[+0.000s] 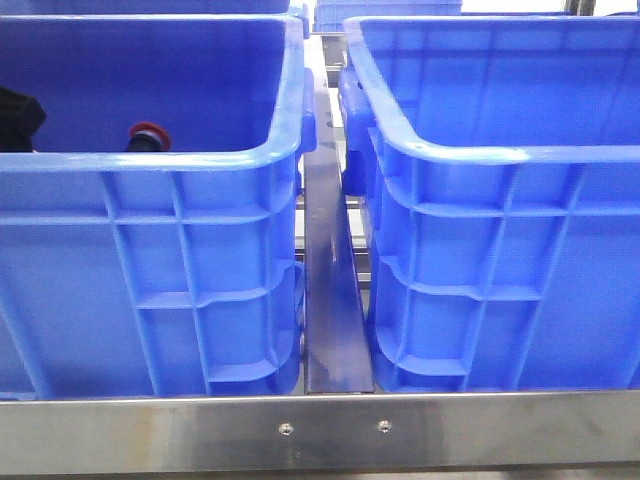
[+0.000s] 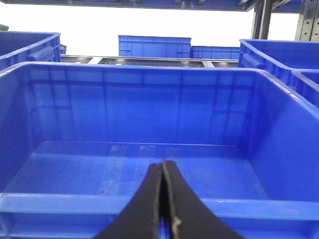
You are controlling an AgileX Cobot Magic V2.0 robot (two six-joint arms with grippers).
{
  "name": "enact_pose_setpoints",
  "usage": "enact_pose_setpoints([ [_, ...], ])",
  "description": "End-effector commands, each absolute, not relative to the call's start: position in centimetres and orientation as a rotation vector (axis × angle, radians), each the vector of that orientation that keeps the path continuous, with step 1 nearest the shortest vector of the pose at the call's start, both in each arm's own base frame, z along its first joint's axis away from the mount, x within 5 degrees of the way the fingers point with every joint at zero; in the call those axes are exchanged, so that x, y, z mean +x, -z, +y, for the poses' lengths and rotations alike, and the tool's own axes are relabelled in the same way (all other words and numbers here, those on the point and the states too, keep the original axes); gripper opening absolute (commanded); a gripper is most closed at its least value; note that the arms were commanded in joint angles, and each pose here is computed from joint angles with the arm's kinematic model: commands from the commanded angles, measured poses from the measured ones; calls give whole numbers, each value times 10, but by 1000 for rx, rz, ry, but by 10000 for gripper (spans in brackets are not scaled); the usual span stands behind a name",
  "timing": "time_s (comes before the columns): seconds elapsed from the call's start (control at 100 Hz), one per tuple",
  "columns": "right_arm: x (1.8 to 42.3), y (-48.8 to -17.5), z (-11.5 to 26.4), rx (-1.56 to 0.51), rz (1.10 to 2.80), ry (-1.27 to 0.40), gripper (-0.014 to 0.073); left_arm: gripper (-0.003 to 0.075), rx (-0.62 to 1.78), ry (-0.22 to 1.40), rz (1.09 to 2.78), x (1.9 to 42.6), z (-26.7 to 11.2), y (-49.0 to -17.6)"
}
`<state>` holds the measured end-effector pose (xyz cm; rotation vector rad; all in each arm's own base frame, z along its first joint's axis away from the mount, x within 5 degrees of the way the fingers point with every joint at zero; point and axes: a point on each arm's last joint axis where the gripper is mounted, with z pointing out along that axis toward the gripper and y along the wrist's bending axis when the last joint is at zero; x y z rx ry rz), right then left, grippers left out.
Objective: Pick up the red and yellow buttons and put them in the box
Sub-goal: 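Grasp the yellow-capped button with the left gripper and lift it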
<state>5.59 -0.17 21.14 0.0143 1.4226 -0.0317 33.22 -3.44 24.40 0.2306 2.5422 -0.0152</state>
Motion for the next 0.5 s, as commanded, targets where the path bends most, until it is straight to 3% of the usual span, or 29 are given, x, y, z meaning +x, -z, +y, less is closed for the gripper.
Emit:
enact_pose_setpoints([
  [0.0, 53, -219, -2, 11, 1320, 43, -66, 459, 213, 27, 2433, 340, -38, -264],
  [0.26, 53, -219, -2, 11, 1320, 43, -66, 438, 216, 24, 2452, 347, -38, -254],
  [0.49, 53, -219, -2, 11, 1320, 43, -66, 243, 223, 16, 2433, 348, -38, -255],
])
